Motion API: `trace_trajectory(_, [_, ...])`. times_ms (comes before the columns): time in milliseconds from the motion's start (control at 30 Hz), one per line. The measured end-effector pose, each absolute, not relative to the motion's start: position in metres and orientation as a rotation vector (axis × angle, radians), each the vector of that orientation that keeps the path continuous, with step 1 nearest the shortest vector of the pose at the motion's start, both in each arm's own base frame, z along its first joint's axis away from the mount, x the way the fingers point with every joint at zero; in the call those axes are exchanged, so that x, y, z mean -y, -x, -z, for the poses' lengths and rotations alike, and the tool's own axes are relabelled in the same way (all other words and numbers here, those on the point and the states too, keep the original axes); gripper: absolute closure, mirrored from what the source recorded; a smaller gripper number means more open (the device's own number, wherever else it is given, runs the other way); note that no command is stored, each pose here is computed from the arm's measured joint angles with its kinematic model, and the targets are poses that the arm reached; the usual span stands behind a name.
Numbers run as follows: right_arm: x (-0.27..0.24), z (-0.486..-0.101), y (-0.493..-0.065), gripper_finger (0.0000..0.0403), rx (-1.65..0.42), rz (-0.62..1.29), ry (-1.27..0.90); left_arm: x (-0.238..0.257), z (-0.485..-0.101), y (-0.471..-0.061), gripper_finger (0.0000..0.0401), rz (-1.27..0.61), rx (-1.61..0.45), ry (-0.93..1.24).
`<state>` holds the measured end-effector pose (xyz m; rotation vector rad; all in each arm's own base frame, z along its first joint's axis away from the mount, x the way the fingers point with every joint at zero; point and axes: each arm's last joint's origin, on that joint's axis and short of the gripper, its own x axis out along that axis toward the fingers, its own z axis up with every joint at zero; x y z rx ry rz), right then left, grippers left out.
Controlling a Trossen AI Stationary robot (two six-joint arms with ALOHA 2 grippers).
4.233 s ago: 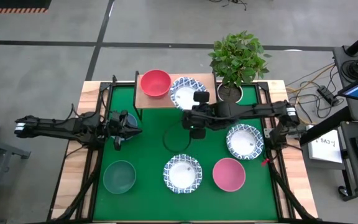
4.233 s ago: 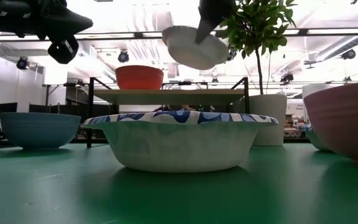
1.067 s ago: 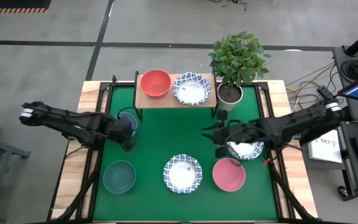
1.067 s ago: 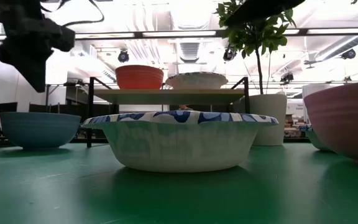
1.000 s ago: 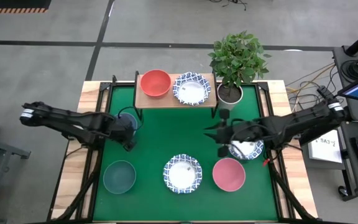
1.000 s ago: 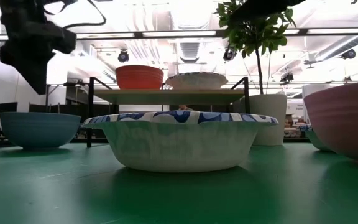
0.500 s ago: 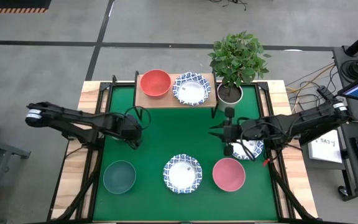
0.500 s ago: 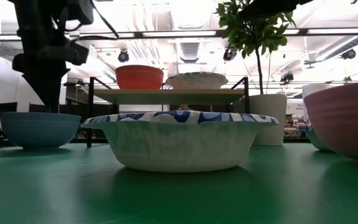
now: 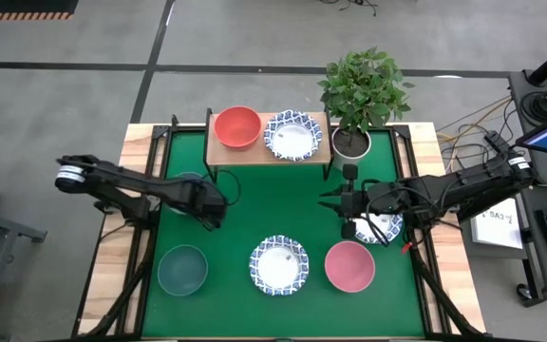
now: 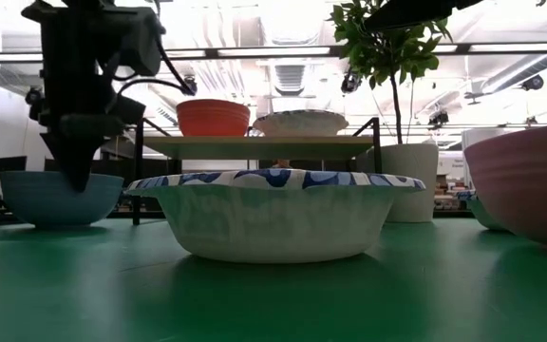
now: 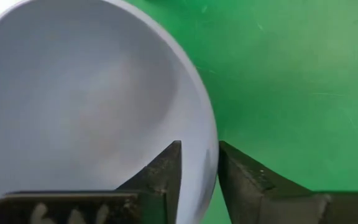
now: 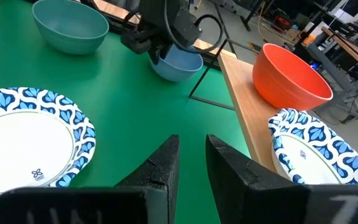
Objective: Place and stack bowls onto a shelf
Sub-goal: Stack the blue bowl on top of the orange bowl on the shelf
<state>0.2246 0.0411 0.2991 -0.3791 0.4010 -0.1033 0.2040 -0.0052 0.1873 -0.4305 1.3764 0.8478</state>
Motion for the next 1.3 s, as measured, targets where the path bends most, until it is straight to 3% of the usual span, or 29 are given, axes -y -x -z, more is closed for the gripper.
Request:
trace_trajectory(233, [-0.041, -0.299, -0.225, 0.0335, -0.401, 0.104, 0.380, 0.006, -0.182, -0.209, 0.0393, -0.831, -1.407, 0.431])
trace_trajectory(533, [-0.041, -0.299, -0.225, 0.0335, -0.401, 0.108, 0.384, 0.021, -0.206, -0.210, 0.0400, -0.670, -1.439, 0.446])
trace_trajectory(733, [-0.041, -0.299, -0.225, 0.0335, -0.402, 0.108, 0.392, 0.052, -0.249, -0.217, 0.0401, -0.332, -1.479, 0.201])
trace_trajectory(900, [-0.041, -0.299, -0.225, 0.0335, -0.402, 0.108, 0.392, 0.074, -0.300, -0.223, 0.0401, -0.127, -1.366, 0.066])
trace_trajectory(1100, [-0.041, -0.300, -0.225, 0.0335, -0.396, 0.109, 0.390, 0.074, -0.360, -0.233, 0.0401, -0.052, -1.099, -0.124])
trace_trajectory(1300, [-0.041, -0.300, -0.225, 0.0335, -0.394, 0.109, 0.390, 0.058, -0.395, -0.235, 0.0401, -0.131, -0.964, -0.402])
